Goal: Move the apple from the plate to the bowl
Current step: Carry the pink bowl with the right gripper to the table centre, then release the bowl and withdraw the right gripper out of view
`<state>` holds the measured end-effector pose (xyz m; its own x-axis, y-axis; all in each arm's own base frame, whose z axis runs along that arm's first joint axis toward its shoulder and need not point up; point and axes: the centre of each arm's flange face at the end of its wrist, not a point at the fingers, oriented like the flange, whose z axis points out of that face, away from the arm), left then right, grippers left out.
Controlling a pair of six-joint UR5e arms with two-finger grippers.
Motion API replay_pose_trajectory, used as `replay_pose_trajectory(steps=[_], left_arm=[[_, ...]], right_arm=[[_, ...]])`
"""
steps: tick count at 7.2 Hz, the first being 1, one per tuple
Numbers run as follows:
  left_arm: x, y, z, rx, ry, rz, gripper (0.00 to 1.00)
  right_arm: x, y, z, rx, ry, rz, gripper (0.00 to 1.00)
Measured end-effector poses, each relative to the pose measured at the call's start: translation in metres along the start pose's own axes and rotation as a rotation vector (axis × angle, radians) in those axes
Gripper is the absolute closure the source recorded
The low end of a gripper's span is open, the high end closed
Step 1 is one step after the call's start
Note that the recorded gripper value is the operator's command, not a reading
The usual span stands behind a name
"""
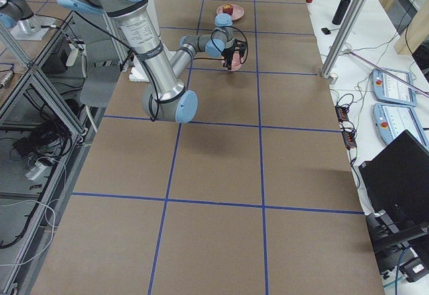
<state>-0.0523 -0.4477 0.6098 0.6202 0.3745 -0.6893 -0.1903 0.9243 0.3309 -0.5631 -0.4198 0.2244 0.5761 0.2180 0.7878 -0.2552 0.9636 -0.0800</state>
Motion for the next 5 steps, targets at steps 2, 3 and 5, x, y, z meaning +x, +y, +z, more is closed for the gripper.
replay_pose_trajectory(steps=[2, 3, 5], left_arm=[[0.000, 0.000, 0.000, 0.000, 0.000, 0.000, 0.02], [0.000, 0.000, 0.000, -0.001, 0.000, 0.000, 0.02], [-0.001, 0.001, 0.001, -0.001, 0.000, -0.001, 0.02]], right_arm=[[0.001, 0.001, 0.007, -0.004, -0.006, -0.015, 0.48], [0.002, 0.003, 0.011, -0.006, -0.001, -0.018, 0.11], [0.001, 0.009, 0.017, -0.009, 0.006, -0.023, 0.00]])
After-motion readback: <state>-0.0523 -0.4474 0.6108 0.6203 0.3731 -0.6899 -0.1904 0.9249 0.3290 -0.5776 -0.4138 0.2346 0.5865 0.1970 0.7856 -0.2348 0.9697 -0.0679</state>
